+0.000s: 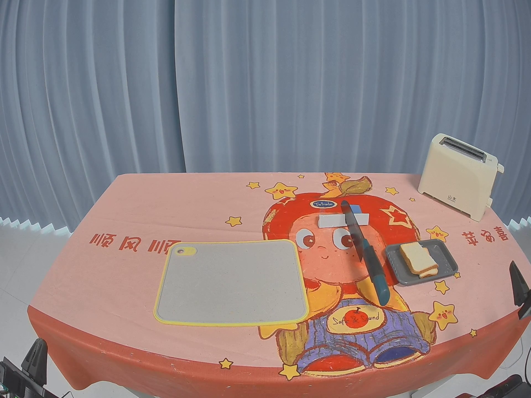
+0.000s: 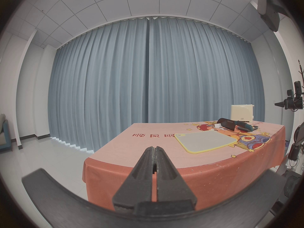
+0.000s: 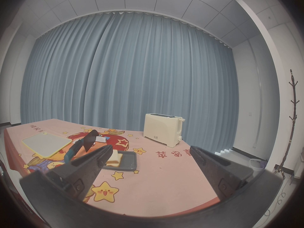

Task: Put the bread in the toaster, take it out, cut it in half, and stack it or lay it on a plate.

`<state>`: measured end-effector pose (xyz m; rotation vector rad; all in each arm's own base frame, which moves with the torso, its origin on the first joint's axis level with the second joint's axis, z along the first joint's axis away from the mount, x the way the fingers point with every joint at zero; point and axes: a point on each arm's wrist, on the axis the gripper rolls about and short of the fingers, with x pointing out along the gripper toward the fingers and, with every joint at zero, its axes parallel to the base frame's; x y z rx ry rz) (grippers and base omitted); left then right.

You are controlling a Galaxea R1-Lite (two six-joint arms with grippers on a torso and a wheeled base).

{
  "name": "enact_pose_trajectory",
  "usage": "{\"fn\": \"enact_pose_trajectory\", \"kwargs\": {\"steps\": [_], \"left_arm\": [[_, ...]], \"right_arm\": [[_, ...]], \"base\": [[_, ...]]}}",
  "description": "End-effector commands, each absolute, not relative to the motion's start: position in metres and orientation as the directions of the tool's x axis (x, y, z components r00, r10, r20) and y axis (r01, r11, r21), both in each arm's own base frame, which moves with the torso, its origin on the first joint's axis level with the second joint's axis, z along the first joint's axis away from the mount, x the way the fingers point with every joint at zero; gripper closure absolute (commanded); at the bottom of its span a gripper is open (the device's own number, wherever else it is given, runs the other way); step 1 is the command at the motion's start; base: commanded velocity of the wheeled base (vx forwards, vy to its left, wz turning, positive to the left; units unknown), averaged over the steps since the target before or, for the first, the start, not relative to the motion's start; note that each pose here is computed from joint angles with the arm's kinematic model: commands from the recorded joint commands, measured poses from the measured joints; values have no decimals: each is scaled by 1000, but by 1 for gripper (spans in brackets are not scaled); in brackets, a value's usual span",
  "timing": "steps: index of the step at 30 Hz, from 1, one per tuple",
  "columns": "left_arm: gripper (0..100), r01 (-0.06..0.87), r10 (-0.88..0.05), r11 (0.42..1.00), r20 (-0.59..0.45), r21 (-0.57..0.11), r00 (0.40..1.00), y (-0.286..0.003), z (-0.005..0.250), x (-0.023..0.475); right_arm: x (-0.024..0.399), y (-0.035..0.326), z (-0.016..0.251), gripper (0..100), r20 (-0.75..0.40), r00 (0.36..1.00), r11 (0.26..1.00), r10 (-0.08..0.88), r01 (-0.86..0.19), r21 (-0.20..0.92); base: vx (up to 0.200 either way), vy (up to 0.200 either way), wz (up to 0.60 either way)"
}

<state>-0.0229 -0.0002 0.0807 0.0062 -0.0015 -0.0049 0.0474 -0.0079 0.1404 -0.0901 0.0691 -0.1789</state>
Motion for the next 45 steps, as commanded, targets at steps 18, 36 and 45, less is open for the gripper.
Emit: {"fn": "enact_pose_trajectory", "kwargs": {"steps": [18, 36, 45], "left_arm": [[100, 5, -5, 1000, 0, 6, 1000, 0, 75, -23], [100, 5, -5, 1000, 0, 6, 1000, 0, 75, -23], [100, 5, -5, 1000, 0, 6, 1000, 0, 75, -23]], "right_arm": [[-3, 0, 128, 0, 48, 986, 982, -157, 161, -94], [-13, 2, 116, 0, 83, 982, 974, -172, 182, -134], [-17, 2, 105, 0, 69, 983, 973, -169, 178, -147]], "base": [[0, 0, 0], [0, 0, 0], [0, 0, 0]]}}
